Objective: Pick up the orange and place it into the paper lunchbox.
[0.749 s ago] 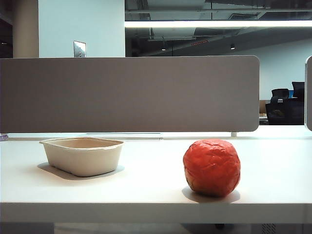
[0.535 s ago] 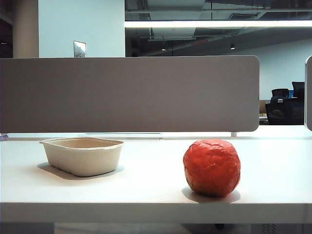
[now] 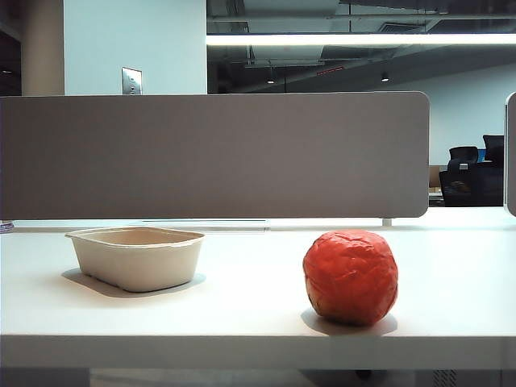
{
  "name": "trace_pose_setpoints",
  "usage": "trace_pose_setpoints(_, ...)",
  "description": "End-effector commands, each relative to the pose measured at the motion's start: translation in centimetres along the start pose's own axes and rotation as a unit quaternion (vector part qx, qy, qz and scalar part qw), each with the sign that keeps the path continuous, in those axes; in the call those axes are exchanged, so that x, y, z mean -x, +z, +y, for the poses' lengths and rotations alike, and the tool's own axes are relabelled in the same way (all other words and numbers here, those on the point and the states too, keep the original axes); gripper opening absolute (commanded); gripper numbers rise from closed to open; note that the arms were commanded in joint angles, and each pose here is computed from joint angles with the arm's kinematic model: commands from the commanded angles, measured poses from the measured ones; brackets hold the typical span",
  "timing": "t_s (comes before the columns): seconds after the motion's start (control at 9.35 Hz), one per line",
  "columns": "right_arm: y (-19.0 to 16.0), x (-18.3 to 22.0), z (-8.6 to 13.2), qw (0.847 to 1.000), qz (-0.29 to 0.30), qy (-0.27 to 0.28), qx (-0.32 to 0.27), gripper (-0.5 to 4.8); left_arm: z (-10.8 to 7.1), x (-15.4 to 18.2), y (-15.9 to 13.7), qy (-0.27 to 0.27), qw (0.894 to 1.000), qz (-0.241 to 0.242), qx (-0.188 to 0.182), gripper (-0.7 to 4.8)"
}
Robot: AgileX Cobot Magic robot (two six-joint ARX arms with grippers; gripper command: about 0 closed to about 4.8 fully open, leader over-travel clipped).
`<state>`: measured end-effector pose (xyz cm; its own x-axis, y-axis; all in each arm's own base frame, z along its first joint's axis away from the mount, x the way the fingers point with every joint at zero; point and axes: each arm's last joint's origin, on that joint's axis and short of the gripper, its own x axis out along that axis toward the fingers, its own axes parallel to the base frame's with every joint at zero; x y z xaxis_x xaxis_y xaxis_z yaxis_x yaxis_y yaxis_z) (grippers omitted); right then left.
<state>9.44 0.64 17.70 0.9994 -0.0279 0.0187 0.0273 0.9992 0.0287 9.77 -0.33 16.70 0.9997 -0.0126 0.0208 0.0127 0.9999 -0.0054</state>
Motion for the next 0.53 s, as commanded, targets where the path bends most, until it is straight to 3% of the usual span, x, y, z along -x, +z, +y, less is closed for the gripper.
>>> trace_pose_setpoints(0.11,10.6,2.2,0.0,1.0,-0.012,0.006,-0.005,-0.02,0.0,1.2,9.2,-0.006,0.998,0.008,0.065,-0.06)
trace_pose_setpoints(0.43,13.0,1.5,0.3,1.0,-0.02,0.022,-0.002,-0.02,-0.2,-0.1,11.3,-0.029,0.998,0.01,0.061,-0.06)
trace_pose_setpoints(0.53,15.4,-0.1,0.8,0.997,-0.038,0.062,-0.002,-0.02,-0.4,-2.5,14.0,-0.047,0.997,0.022,0.062,-0.06)
